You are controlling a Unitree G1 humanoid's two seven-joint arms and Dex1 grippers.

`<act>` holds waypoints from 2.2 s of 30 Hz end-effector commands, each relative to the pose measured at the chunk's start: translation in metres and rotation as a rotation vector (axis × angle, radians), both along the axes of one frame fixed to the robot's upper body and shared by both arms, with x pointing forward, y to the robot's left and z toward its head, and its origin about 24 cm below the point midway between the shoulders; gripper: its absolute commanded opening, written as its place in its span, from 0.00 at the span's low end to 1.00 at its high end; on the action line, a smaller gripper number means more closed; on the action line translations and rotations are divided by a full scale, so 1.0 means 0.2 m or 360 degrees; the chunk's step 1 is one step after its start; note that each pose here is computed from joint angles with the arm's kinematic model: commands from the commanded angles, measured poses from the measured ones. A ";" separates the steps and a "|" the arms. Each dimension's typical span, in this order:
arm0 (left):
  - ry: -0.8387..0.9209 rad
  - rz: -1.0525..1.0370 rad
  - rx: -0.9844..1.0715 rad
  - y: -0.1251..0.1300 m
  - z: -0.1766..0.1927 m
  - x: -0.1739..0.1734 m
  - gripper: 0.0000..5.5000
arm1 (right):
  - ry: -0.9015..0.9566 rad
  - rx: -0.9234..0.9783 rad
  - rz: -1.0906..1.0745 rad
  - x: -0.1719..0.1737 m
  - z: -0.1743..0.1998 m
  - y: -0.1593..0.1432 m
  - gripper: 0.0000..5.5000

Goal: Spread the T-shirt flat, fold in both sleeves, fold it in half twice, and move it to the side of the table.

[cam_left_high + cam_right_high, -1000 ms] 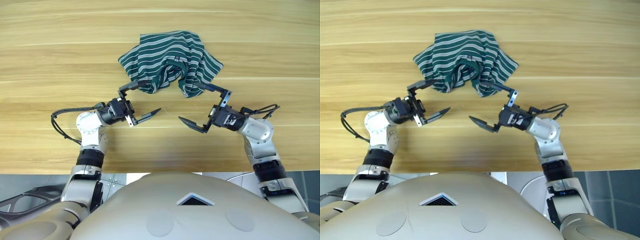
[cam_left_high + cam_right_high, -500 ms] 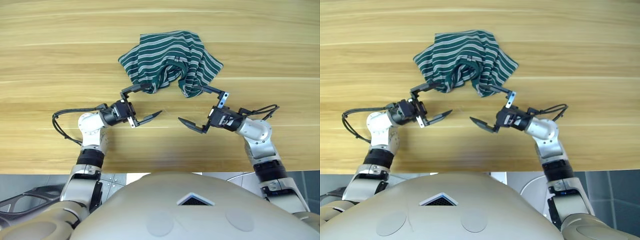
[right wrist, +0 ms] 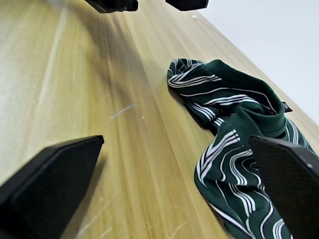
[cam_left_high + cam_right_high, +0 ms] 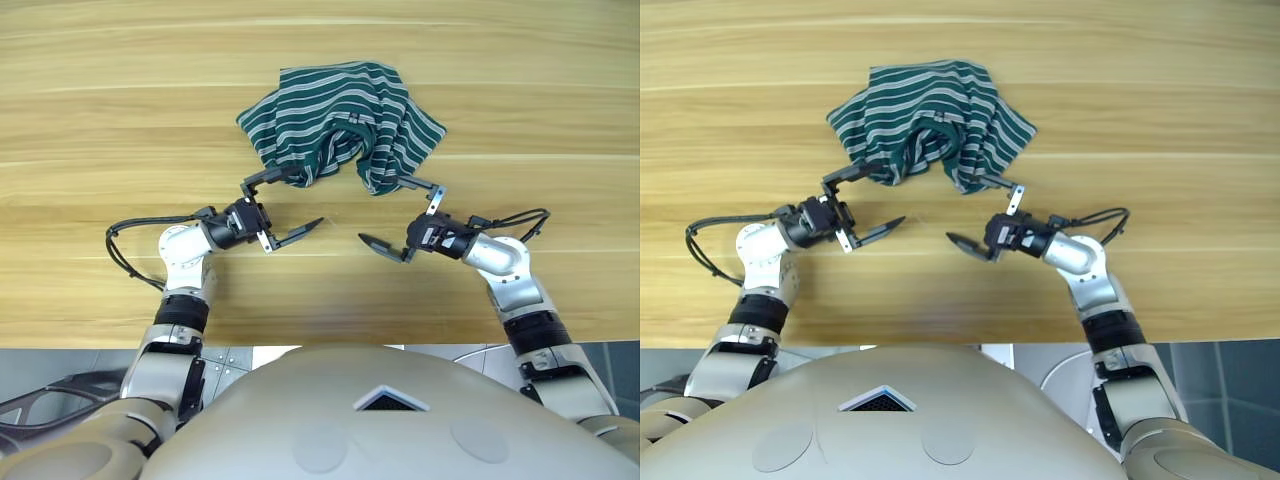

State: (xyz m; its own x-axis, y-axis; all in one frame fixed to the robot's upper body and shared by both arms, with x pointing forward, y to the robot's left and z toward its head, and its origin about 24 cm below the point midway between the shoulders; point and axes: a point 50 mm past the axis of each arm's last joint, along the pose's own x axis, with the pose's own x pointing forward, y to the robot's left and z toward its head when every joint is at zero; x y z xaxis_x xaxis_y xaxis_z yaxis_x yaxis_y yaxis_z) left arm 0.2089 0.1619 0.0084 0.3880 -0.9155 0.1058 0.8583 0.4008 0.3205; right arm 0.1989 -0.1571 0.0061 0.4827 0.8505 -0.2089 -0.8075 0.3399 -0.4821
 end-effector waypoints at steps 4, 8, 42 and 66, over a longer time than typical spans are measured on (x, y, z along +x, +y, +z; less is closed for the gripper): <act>-0.0026 -0.0003 0.0048 0.00 0.00 0.00 0.78 | -0.0007 -0.0050 0.0017 0.00 -0.01 0.00 0.98; -0.0021 -0.0003 0.0050 0.01 0.00 0.00 0.78 | -0.0009 -0.0052 0.0009 0.00 -0.01 0.00 0.98; 0.0193 0.0280 0.0524 0.01 -0.18 0.10 0.78 | 0.0055 -0.0442 -0.0111 0.05 -0.21 0.03 0.79; 0.0366 0.0391 0.0545 0.02 -0.23 0.16 0.21 | 0.0073 -0.0462 -0.0177 0.10 -0.26 0.05 0.00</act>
